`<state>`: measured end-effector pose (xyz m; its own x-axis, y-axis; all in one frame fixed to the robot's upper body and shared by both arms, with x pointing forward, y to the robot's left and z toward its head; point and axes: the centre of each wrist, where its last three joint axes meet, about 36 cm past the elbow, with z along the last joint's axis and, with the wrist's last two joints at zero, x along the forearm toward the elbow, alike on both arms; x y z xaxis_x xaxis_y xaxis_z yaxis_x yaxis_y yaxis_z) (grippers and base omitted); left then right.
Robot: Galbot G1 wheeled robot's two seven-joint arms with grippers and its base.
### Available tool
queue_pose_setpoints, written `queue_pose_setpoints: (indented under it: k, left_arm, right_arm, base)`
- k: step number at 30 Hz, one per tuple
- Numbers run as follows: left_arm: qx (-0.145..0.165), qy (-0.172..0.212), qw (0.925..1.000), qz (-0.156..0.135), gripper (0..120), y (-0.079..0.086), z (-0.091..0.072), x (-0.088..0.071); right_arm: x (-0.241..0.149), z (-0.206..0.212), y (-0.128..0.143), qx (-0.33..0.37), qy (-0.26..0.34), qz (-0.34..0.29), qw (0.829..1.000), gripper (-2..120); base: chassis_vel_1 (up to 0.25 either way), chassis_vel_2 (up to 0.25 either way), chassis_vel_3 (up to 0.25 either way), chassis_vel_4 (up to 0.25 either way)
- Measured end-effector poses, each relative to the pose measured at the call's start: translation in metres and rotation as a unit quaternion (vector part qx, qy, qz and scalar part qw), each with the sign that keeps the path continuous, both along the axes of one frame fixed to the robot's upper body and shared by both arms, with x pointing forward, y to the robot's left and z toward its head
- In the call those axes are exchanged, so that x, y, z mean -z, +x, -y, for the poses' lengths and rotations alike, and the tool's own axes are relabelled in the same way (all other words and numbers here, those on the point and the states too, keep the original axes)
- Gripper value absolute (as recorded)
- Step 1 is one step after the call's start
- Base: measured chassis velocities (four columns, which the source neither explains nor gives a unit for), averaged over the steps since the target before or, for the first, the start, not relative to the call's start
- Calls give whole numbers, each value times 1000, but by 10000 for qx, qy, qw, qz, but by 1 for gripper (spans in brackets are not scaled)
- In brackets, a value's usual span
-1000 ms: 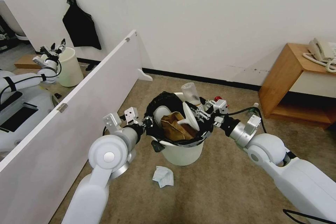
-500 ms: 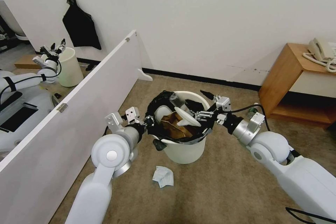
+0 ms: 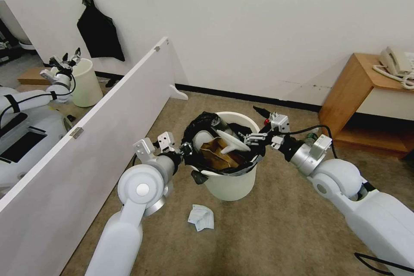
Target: Pick up the trash bin, then pick up the garbage from the floor and place it into the trash bin.
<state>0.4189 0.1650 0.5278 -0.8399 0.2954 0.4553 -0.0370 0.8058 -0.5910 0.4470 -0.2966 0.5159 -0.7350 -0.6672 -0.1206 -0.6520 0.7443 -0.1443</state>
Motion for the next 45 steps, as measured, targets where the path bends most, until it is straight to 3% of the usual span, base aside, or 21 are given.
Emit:
queue_pose_setpoints:
  k: [15, 23, 34, 36, 38, 39, 45]
  left_arm:
    - [-151, 52, 9999, 32, 5, -2, -13, -2]
    - [-238, 34, 9997, 71, 5, -3, -21, -5]
    - [-441, -57, 9987, 240, 5, -4, -42, -22]
    - [-463, -38, 9984, 332, 5, -9, -47, -28]
    - [-466, -28, 9983, 347, 5, -10, -48, -29]
    - [-473, -13, 9981, 385, 5, -12, -49, -31]
    - [-470, -8, 9977, 482, 5, -16, -51, -37]
  right_arm:
    - [-80, 1, -19, -6, 539, 943, 9941, 100]
    - [-90, 16, -20, 198, 575, 1055, 9926, 100]
    - [-70, 40, -6, 850, 599, 718, 9920, 100]
    - [-67, 39, -7, 1744, 473, 107, 9835, 100]
    - [-67, 38, -8, 1945, 456, -60, 9798, 100]
    - [-62, 30, -11, 2418, 445, -548, 9678, 100]
    - [-39, 19, -15, 3041, 270, -1267, 9438, 100]
  base:
    - [0, 0, 0, 0]
    - [0, 0, 0, 0]
    - [0, 0, 0, 0]
    - [0, 0, 0, 0]
    - [0, 0, 0, 0]
    - [0, 0, 0, 0]
    - [0, 0, 0, 0]
